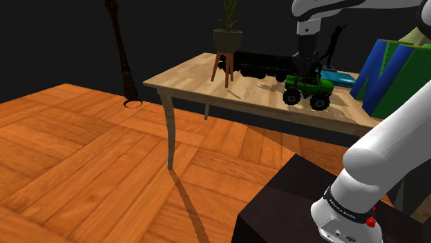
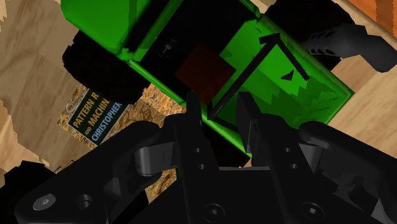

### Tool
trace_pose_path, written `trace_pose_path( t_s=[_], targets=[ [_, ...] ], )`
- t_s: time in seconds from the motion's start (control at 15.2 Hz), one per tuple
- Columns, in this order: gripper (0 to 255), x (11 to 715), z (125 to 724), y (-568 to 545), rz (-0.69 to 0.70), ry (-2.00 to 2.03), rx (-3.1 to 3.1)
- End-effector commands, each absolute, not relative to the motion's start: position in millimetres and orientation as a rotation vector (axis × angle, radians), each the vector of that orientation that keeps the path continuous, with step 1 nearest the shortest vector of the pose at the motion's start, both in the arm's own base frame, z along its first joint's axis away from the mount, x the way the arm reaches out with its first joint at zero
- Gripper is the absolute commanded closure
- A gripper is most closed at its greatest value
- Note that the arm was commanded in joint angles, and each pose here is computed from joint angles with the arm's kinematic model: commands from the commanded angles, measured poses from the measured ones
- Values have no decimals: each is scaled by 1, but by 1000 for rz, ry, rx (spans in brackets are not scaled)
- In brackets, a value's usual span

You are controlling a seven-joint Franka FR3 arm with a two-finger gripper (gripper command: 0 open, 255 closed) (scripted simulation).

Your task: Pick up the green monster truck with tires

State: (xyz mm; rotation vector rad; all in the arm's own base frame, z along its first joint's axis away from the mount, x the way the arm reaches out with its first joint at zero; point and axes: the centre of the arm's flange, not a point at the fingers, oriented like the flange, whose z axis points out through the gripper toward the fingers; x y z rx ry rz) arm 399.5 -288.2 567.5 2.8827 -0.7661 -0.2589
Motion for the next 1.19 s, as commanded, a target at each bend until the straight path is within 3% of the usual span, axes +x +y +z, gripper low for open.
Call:
trace_pose_path(
  t_s=[0.0,1.12],
  targets=[
    [255,400,567,-288,-260,-766,2883],
    [255,399,641,-288,-260,-766,2883]
  ],
)
